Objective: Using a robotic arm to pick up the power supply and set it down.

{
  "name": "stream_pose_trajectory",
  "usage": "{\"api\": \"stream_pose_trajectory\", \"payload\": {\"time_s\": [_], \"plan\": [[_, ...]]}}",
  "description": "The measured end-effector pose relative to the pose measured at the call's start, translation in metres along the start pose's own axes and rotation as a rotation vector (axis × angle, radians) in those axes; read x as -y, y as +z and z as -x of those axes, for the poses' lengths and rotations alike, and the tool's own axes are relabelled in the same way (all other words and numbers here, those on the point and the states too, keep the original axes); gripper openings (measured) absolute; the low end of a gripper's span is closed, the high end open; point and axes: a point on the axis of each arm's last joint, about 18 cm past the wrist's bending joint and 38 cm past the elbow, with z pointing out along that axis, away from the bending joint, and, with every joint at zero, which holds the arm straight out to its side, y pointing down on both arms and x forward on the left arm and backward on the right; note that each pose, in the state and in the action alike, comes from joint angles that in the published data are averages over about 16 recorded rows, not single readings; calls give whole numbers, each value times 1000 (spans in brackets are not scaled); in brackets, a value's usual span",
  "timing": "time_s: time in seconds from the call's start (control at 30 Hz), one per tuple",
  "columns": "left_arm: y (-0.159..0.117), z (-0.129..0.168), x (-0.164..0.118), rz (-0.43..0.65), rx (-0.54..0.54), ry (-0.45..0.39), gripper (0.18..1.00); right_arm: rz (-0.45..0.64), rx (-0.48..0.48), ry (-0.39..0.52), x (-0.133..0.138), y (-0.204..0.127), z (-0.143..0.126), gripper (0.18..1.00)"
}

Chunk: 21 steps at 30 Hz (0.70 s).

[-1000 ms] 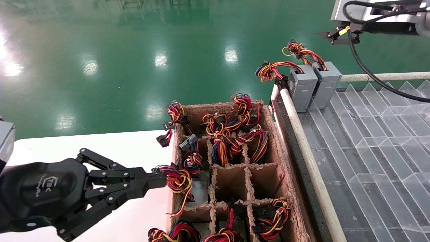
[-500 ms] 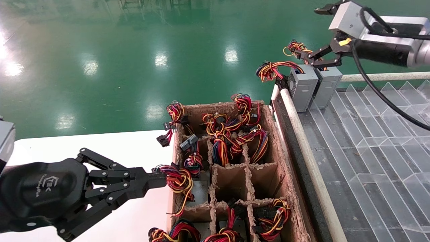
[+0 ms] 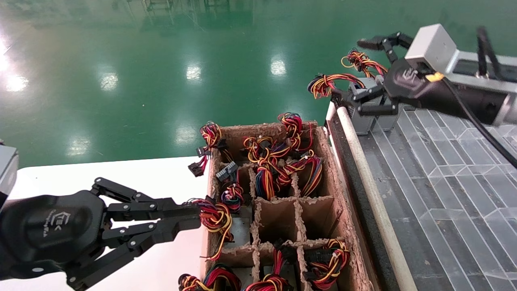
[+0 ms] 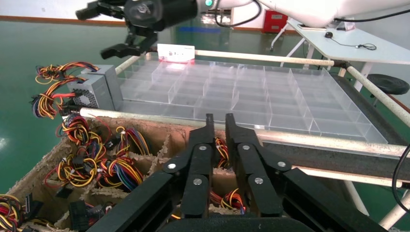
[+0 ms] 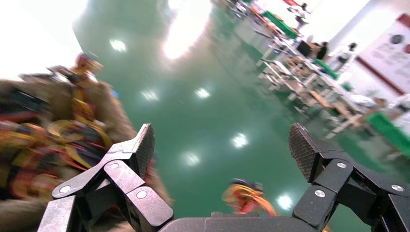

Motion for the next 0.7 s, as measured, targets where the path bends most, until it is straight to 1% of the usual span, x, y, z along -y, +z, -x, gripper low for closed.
{"api": "stream_pose_trajectory", "payload": {"time_s": [0.17,0.4,0.57,0.7], "plan": [[0,0,0,0,0,0,261,-65,67,89,8,-10,27,1000],[0,0,0,0,0,0,361,-144,186,216,22,-27,68,1000],[0,0,0,0,0,0,462,-193,287,308,35,-40,98,1000],[0,0,0,0,0,0,568,-224,373,380,46,-52,122,1000]]}}
